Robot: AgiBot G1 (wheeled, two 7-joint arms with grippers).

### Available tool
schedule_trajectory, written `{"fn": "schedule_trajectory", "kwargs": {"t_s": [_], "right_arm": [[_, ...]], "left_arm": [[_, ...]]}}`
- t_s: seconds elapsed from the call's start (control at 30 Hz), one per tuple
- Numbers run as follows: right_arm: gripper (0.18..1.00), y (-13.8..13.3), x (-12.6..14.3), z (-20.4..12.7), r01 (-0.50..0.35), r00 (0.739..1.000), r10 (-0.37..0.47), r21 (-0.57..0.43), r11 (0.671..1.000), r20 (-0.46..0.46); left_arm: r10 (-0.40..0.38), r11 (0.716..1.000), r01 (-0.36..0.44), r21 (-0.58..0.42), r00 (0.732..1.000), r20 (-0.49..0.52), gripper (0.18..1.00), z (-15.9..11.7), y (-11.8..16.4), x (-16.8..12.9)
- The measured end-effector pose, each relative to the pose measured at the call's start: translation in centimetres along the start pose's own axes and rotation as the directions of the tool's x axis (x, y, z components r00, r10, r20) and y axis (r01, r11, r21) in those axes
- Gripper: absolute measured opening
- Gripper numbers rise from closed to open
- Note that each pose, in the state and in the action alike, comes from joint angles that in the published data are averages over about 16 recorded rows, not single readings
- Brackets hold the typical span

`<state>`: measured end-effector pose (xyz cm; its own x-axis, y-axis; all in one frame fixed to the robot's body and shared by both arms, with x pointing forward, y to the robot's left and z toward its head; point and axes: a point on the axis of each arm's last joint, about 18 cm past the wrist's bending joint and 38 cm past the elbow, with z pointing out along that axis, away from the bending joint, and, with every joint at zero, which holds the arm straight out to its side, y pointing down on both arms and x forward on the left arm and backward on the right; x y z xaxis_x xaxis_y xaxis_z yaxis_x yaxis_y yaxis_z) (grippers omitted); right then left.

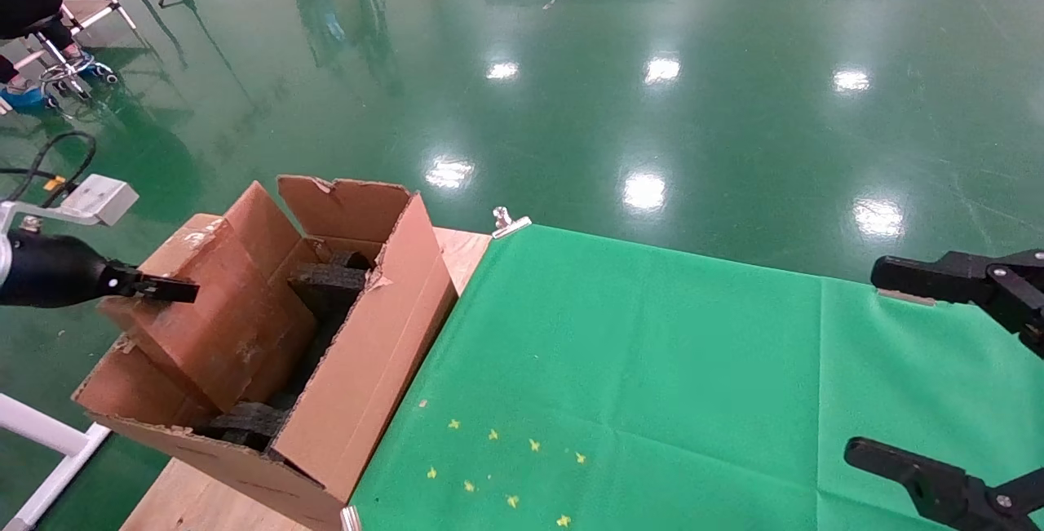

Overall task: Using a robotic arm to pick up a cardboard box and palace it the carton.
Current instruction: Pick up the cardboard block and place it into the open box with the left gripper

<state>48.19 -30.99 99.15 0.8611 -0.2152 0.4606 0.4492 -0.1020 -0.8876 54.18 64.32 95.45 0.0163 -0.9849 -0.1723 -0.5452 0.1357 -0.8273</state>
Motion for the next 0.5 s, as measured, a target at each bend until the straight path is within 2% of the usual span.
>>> {"fn": "schedule_trajectory", "kwargs": {"t_s": [0.33,0.5], "right_arm": [[1.001,0.0,0.0,0.0,0.0,1.0,0.0,0.0,1.0,0.0],[1.001,0.0,0.0,0.0,0.0,1.0,0.0,0.0,1.0,0.0]], "left_arm": [[0.043,0.999,-0.043,0.032,0.999,0.016,0.228,0.3,-2.6,0.5],[0.049,0.998,-0.05,0.031,0.999,0.02,0.227,0.7,-3.0,0.8]]}}
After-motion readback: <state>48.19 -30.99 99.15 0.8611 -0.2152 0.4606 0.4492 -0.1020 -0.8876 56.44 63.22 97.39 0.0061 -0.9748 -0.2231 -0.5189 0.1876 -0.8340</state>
